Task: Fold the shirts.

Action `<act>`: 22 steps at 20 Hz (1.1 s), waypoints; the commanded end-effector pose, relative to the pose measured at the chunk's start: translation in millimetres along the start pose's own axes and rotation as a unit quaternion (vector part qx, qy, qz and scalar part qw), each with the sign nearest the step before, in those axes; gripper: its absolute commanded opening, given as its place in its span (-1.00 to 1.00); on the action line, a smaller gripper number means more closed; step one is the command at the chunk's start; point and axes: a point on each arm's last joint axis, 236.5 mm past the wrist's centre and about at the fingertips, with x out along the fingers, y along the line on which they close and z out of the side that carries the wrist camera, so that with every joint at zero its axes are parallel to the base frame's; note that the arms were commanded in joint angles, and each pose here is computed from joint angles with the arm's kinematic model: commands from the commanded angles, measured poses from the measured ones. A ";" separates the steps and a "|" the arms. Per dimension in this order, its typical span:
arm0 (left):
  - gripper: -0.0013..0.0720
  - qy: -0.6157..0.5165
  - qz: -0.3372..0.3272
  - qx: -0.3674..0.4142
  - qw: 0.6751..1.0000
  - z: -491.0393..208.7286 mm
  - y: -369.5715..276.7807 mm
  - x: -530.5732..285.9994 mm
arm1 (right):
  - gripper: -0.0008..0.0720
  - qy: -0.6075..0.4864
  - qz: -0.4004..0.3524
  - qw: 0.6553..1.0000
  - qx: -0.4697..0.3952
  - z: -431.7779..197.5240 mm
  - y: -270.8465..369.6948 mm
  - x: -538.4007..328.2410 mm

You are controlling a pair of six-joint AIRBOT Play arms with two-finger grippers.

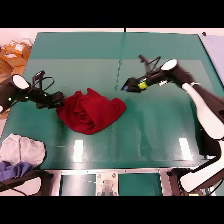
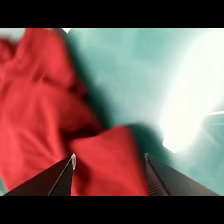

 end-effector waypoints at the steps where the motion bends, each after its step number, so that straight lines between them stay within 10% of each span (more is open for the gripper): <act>1: -0.89 0.000 -0.007 0.012 1.000 -0.5 -0.8 0.5 | 0.37 0.041 0.045 0.998 -0.028 -27.1 45.2 66.1; 4: -0.89 0.004 -0.006 0.018 1.000 -2.5 -0.4 0.5 | 0.34 0.081 0.057 0.993 -0.068 -44.3 76.7 113.8; 7: -0.89 0.010 -0.003 0.028 1.000 -5.4 1.3 0.4 | -0.92 0.097 0.065 0.989 -0.087 -50.3 89.1 121.2; 15: -0.89 0.079 0.122 -0.017 0.989 -34.2 94.4 -23.4 | -0.93 0.061 -0.187 0.979 0.044 -18.0 -95.4 -43.4; 22: -0.89 0.029 -0.061 0.023 0.997 2.9 -6.9 -81.4 | -0.93 -0.147 -0.139 0.978 -0.053 25.4 44.9 -196.7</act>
